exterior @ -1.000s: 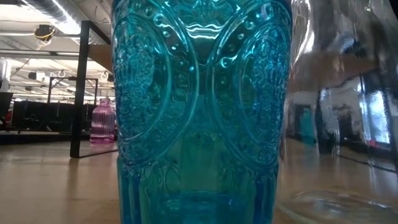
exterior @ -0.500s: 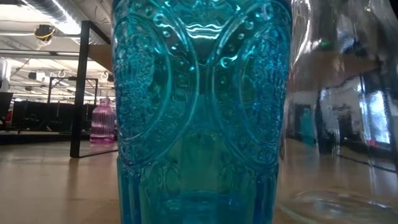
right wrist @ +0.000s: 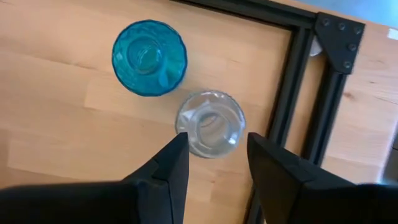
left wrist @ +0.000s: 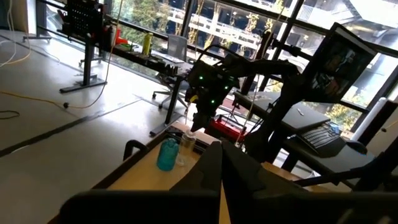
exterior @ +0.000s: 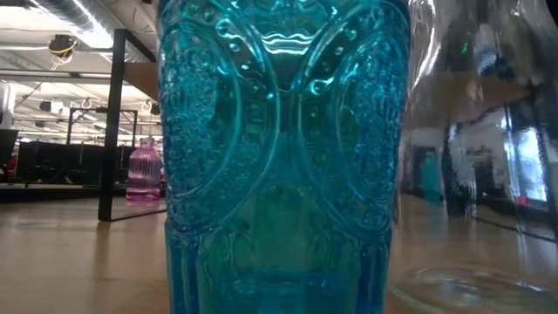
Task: Sort vases onto shelf
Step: Put the transparent vase on the shelf
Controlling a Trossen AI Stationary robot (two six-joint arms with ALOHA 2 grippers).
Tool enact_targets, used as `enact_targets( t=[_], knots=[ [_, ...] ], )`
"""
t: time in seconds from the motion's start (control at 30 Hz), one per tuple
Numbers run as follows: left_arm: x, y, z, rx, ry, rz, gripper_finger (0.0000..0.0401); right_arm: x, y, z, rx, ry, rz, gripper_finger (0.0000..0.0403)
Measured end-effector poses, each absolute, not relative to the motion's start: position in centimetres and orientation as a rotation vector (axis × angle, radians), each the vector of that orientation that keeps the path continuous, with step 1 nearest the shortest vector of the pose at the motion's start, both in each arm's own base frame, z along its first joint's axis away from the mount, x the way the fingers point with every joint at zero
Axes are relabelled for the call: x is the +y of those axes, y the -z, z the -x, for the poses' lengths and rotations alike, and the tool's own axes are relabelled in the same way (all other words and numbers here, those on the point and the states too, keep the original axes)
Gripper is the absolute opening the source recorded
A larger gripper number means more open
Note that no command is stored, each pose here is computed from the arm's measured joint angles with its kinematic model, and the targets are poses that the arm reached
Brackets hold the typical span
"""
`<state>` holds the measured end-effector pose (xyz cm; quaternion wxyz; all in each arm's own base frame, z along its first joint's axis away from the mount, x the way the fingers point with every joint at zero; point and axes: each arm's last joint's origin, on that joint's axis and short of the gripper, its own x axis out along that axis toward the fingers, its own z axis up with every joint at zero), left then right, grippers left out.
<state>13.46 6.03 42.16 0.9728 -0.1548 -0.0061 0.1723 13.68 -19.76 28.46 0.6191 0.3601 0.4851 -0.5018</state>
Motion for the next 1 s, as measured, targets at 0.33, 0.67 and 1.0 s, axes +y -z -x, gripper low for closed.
enact_targets(
  t=[0.33,0.67,1.0],
  knots=[
    [6.1,-42.0,-13.9,-0.001,-0.324,0.319,0.0,-19.7,-27.2,-13.7,1.119,1.136,-0.848,0.0234],
    [6.1,-42.0,-13.9,-0.001,-0.323,0.318,0.0,-19.9,-26.0,-13.7,1.088,1.18,-0.847,0.0241],
    [6.1,-42.0,-13.9,-0.001,-0.323,0.318,0.0,-20.1,-25.7,-13.9,1.063,1.199,-0.861,0.0195]
  ],
)
